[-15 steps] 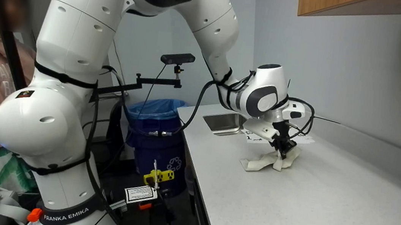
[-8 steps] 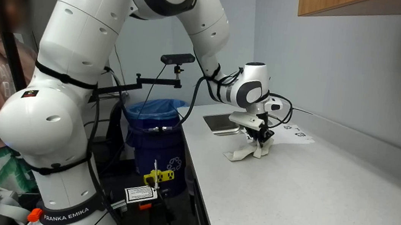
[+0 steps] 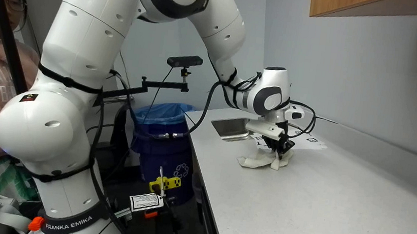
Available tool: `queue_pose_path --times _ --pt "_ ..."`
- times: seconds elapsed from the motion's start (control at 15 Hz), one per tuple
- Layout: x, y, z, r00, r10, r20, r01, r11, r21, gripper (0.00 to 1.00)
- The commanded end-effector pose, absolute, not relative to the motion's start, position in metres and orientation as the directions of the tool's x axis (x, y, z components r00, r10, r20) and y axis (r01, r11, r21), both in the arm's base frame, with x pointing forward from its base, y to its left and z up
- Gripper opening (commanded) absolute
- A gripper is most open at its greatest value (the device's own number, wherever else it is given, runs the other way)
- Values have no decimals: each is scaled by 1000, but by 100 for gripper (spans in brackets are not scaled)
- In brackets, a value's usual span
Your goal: Wipe the countertop with the towel
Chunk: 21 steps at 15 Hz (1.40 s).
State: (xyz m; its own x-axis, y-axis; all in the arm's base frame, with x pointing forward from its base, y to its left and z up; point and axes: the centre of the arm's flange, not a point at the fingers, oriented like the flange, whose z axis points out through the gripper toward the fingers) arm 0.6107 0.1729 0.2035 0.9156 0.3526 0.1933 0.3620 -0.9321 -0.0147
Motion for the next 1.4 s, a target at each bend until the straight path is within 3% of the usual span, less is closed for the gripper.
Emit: queue_pose_path --times 0.0,0.73,1.33 --pt "610 120 208 942 266 205 272 -962 0 2" --pt "588 11 220 958 -1 286 -4 -1000 11 2" --pt "617 122 227 935 209 286 219 -976 -1 2"
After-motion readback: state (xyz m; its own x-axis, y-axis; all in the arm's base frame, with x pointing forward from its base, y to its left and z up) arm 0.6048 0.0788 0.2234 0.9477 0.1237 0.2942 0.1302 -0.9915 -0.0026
